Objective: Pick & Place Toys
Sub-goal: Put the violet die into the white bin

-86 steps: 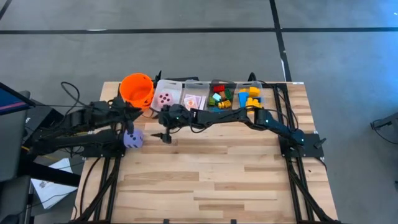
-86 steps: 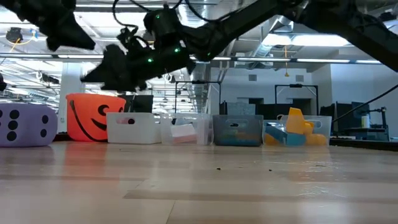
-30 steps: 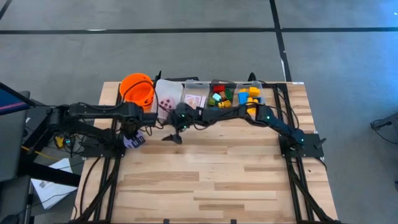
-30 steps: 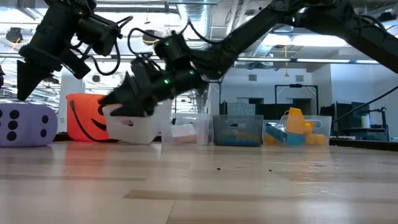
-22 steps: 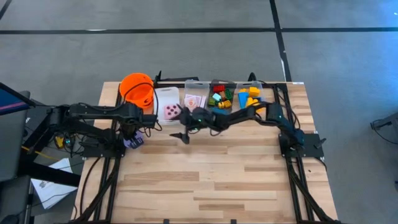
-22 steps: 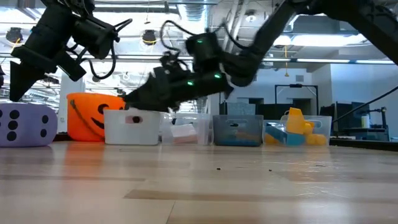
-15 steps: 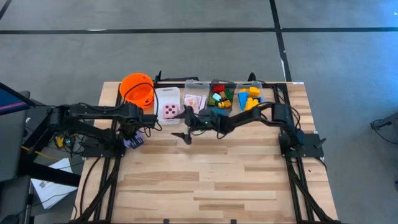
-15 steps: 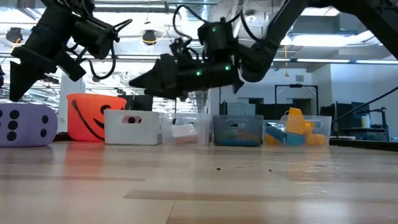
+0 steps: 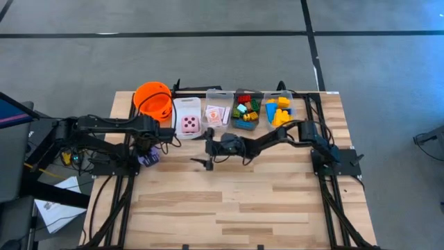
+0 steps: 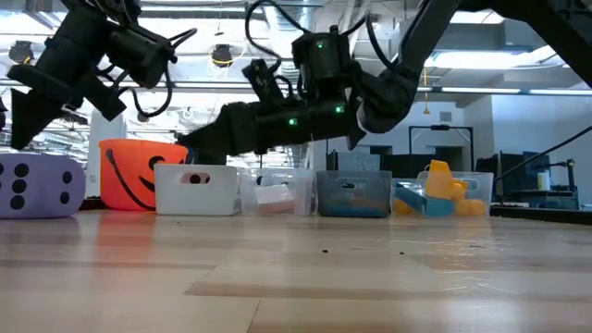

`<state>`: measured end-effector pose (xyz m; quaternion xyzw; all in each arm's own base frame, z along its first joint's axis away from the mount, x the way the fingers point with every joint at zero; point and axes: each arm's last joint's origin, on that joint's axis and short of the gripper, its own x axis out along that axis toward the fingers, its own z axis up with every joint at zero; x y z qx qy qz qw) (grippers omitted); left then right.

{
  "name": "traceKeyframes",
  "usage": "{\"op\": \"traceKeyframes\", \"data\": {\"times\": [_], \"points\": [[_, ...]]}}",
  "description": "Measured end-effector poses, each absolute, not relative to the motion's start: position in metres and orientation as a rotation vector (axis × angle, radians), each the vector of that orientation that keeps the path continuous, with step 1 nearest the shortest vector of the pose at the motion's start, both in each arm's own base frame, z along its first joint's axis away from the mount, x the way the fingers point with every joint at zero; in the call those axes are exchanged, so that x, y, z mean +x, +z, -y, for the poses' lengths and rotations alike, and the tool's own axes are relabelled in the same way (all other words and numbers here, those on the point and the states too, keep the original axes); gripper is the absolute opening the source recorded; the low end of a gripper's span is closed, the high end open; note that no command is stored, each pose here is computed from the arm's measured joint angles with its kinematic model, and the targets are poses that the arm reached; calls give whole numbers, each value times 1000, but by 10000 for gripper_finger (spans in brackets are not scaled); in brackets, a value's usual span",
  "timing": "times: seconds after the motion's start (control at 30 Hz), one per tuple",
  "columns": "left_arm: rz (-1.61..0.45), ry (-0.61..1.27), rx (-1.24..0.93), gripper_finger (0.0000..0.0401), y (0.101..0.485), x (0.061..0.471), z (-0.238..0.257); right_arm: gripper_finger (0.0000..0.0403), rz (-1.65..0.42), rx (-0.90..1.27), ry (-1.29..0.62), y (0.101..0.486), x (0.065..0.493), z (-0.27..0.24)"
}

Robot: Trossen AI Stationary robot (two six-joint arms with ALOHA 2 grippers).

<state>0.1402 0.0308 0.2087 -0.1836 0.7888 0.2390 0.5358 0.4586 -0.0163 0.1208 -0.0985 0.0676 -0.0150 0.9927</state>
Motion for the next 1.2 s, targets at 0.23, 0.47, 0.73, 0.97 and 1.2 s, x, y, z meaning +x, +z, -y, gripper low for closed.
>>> {"op": "traceKeyframes", "data": {"times": [0.23,0.47,0.73,0.97,1.2], "points": [[-1860,547,-429,0,208,142,-31,400,-119,-185,-28,123,459,15],[-1860,547,-429,0,208,142,-31,400,-122,-184,-28,123,459,16],[-1834,541,-434,0,208,145,-31,400,-122,-181,-29,123,459,16],[-1772,529,-444,0,207,151,-32,400,-124,-181,-28,122,459,16],[-1726,505,-476,0,207,155,-32,400,-129,-181,-28,122,459,16]]}}
